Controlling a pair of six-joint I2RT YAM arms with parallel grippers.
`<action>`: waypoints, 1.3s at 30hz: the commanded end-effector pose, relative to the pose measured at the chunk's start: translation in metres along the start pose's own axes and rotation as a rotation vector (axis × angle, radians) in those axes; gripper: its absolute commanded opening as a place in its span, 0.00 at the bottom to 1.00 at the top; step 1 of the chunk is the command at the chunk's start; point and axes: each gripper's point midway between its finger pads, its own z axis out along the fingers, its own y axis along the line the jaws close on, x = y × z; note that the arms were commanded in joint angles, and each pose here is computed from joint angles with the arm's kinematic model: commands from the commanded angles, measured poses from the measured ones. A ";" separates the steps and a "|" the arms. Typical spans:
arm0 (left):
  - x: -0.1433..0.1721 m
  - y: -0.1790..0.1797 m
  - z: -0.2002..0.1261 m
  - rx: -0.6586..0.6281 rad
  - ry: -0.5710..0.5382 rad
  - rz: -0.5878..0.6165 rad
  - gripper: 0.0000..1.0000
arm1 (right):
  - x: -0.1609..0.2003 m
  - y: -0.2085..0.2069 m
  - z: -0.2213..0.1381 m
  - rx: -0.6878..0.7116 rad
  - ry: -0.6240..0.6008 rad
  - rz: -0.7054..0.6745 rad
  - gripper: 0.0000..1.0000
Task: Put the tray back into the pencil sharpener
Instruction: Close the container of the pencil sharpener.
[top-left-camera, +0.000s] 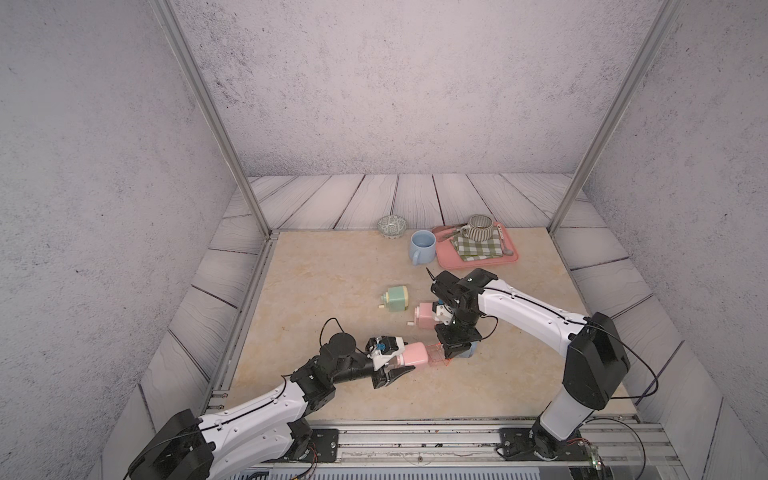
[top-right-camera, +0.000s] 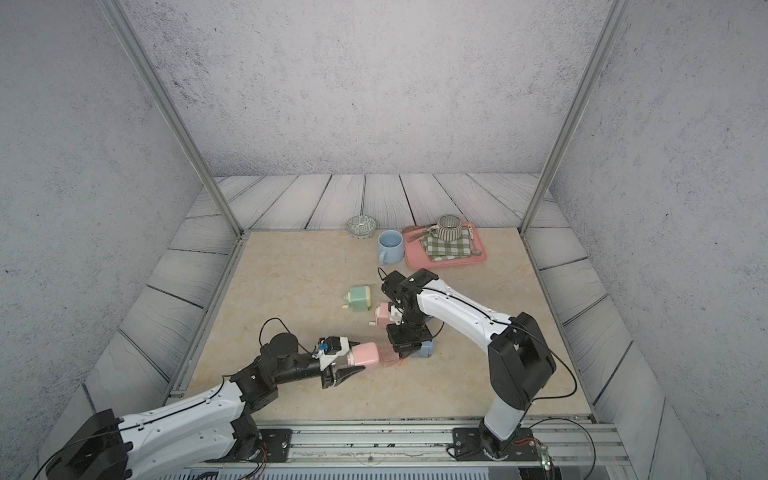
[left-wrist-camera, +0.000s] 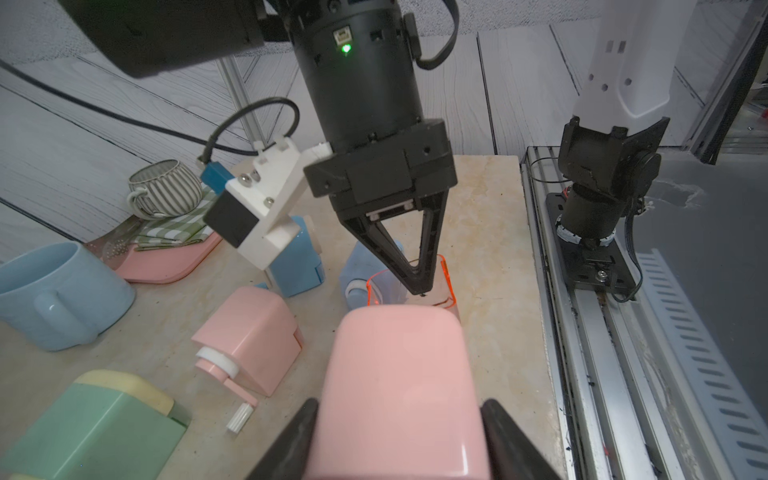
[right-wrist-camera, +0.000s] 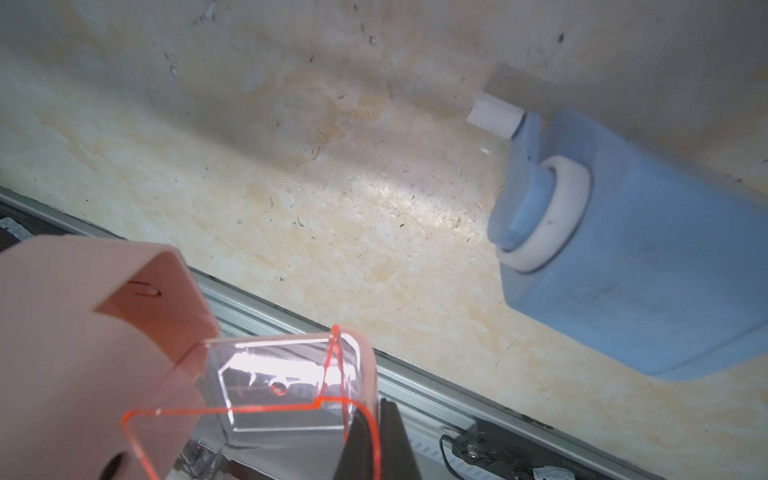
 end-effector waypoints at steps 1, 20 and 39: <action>-0.015 0.009 -0.003 -0.042 -0.073 -0.025 0.00 | -0.001 0.002 -0.003 -0.025 -0.042 0.046 0.00; -0.042 0.017 -0.024 -0.114 -0.141 -0.090 0.00 | 0.010 -0.012 -0.009 0.031 -0.067 0.100 0.00; -0.077 0.019 -0.009 -0.038 -0.213 -0.142 0.00 | 0.015 -0.005 -0.036 0.079 0.016 0.096 0.00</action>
